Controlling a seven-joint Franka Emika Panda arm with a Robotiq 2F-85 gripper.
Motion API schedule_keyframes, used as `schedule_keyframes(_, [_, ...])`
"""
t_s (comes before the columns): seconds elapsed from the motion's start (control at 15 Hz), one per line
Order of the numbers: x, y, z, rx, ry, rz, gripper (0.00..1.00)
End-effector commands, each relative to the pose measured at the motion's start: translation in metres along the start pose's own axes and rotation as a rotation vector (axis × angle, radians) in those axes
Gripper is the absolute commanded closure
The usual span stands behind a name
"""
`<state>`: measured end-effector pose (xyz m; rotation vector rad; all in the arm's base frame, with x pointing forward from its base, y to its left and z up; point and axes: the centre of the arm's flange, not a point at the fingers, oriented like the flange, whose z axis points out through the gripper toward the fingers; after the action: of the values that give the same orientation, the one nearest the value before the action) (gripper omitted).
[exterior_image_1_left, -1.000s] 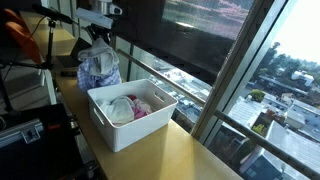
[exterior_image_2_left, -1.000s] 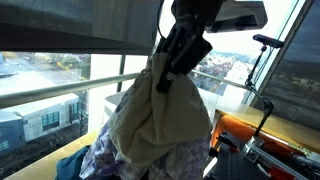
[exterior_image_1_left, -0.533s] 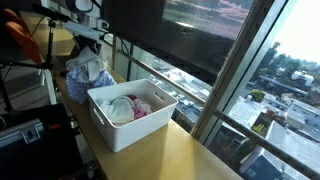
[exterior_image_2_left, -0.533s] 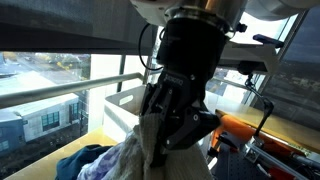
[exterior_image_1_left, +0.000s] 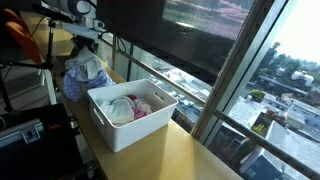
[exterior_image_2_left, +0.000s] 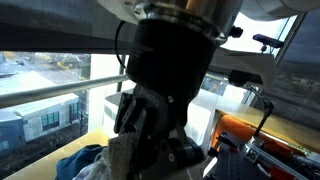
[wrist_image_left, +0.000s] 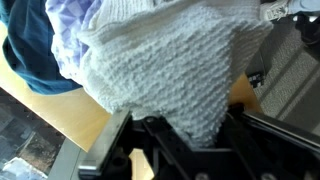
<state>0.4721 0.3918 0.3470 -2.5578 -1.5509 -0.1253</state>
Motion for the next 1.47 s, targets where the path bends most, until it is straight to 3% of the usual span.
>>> schedule_keyframes(0.0, [0.025,0.042,-0.029,-0.03,0.034,0.021,0.96])
schedule_keyframes(0.13, [0.029,0.063,-0.042,-0.04,0.059,0.047,0.96])
schedule_keyframes(0.2, [0.03,0.072,-0.046,-0.045,0.069,0.06,0.58])
schedule_keyframes(0.33, [0.027,0.087,-0.049,-0.045,0.07,0.083,0.5])
schedule_keyframes(0.8, [-0.001,0.127,-0.043,-0.038,0.052,0.15,0.01])
schedule_keyframes(1.13, [-0.071,0.191,-0.025,-0.042,0.02,0.266,0.0])
schedule_keyframes(1.27, [-0.103,0.214,-0.013,-0.027,0.003,0.323,0.28])
schedule_keyframes(1.4, [-0.123,0.216,0.004,-0.01,-0.016,0.347,0.42])
